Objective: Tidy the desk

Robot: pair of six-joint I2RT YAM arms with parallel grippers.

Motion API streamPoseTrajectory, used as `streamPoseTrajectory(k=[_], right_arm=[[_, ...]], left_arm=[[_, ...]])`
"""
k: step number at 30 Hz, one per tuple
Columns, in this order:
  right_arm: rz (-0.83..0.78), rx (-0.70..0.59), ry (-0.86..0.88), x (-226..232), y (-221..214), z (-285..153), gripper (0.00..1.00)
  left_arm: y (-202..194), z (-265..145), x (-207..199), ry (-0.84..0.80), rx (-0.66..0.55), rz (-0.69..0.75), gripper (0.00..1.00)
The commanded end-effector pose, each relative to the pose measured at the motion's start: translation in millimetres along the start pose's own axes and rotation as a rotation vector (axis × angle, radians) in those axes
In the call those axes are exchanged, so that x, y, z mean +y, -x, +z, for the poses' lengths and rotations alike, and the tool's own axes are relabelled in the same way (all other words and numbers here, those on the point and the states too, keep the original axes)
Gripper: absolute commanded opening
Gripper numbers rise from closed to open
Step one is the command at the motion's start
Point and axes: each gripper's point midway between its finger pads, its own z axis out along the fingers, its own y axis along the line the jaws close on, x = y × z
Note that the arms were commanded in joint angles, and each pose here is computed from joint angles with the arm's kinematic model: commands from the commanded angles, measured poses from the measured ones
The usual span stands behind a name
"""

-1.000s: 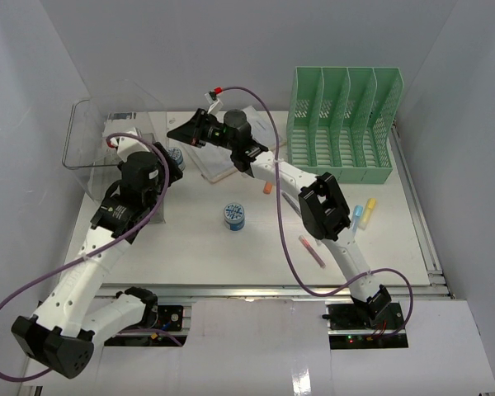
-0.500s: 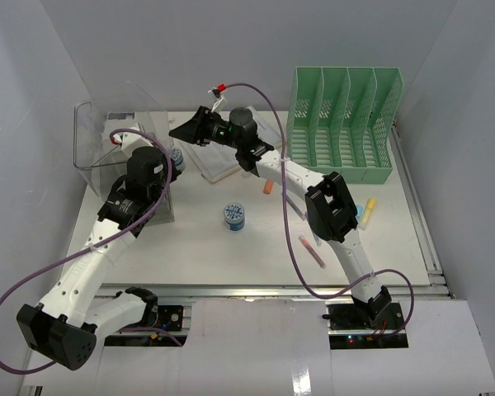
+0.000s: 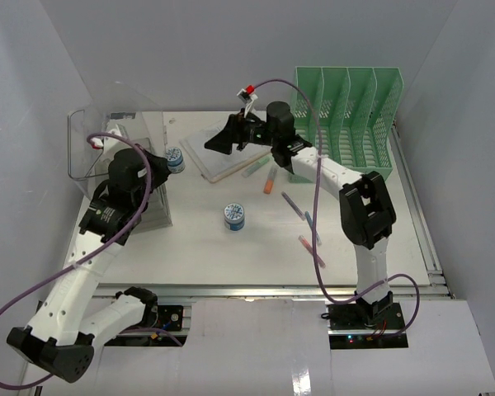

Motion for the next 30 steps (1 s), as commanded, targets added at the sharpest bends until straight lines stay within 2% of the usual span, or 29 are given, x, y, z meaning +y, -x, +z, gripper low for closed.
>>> streamPoseTrajectory(k=[1,3,6,9,12,17,23,30], right_arm=[[-0.373,0.219,0.033,16,-18,-49,0.98],[-0.456,0.371,0.032,7,-53,-70,0.95],[-0.566,0.517,-0.001,0,-83,-93,0.93],[-0.647,0.695,-0.146,-19,-126,-120,0.9],[-0.624,0.737,-0.202,-11,-155,-130,0.9],[-0.542,0.698,-0.246,6,-182,-120,0.9],[-0.56,0.653,-0.309,-1,-186,-106,0.9],[-0.561,0.689,-0.28,-6,-200,-91,0.9]], left_arm=[[77,-60,-12,-0.073,-0.192,-0.091,0.0],[84,-75,-16,-0.101,-0.194,-0.121,0.0],[91,-88,-18,-0.121,-0.193,-0.157,0.0],[94,-103,-20,-0.147,-0.175,-0.198,0.0],[93,-112,-20,-0.171,-0.159,-0.225,0.0],[81,-118,-17,-0.187,-0.12,-0.256,0.0],[62,-119,-4,-0.177,-0.084,-0.274,0.0],[33,-113,12,-0.17,-0.045,-0.283,0.0]])
